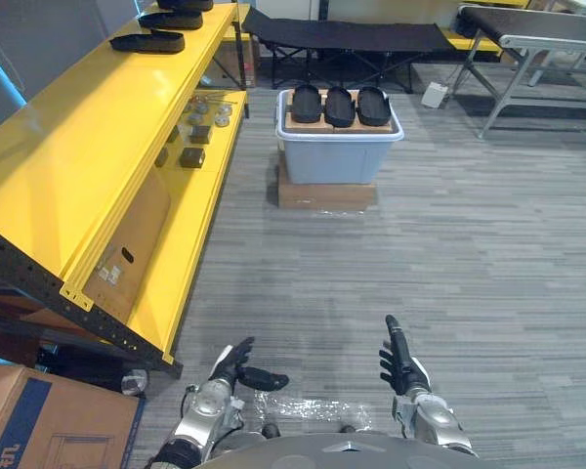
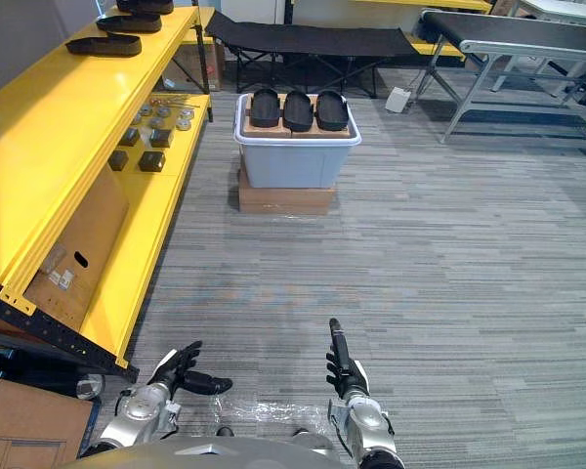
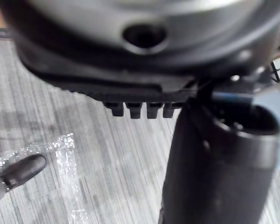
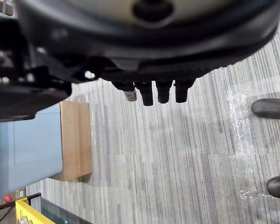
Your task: Walk over and take three plastic housings, then place them on the shelf
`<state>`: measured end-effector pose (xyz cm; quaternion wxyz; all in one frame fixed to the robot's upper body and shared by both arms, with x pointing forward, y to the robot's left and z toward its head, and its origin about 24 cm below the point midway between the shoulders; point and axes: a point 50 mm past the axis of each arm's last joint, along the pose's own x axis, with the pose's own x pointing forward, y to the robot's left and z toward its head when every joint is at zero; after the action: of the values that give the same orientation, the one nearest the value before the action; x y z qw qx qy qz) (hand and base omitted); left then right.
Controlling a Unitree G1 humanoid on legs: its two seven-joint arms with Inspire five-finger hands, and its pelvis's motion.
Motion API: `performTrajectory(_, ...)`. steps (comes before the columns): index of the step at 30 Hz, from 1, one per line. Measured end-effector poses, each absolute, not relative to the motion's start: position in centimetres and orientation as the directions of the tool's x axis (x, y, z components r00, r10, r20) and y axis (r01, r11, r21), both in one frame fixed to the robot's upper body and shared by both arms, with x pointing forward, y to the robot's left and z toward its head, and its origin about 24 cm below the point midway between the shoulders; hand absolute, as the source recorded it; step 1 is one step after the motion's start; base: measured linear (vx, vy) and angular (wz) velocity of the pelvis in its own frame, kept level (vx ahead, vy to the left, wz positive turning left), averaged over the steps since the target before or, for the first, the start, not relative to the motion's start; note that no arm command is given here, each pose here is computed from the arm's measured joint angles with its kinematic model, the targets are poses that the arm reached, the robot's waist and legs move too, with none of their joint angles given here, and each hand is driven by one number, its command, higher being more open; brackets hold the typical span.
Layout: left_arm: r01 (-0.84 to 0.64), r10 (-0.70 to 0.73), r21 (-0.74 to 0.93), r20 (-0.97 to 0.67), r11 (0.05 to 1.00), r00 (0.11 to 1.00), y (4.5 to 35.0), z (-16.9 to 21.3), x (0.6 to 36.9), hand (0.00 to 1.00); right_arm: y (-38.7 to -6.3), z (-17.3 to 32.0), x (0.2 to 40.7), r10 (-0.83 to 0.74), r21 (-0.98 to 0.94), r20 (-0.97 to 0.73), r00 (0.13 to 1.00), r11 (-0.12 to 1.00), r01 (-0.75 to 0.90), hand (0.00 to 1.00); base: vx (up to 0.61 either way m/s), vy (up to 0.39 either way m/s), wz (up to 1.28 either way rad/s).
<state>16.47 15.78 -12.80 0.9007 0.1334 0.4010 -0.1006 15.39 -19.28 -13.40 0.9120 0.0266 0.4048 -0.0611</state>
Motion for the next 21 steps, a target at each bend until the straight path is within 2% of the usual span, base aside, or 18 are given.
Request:
performTrajectory(6,0.282,-0.092,0.124,-0.759,0.951,0.645,15.7,-12.7,16.9,1.0,-19.5,-13.5,15.3,-0.078,0.02,-0.764,0.641,0.989,0.144,0.0,0.0,0.0,0.0)
performTrajectory(12,0.227,-0.085,0.081,-0.767,0.971,0.635,15.8,-12.9,16.4,1.0,-19.5,-13.8,15.0,-0.094,0.064,-0.782,0.616,0.971,0.229,0.0,-0.03,0.004,-0.03)
performTrajectory(21,0.088,0.053,0.14,-0.774,0.986,0.631,17.3,-13.6,14.4,1.0,-19.5,-14.4,13.8,-0.163,0.06,-0.807,0.567,0.933,0.354,0.0,-0.05,0.019,-0.04)
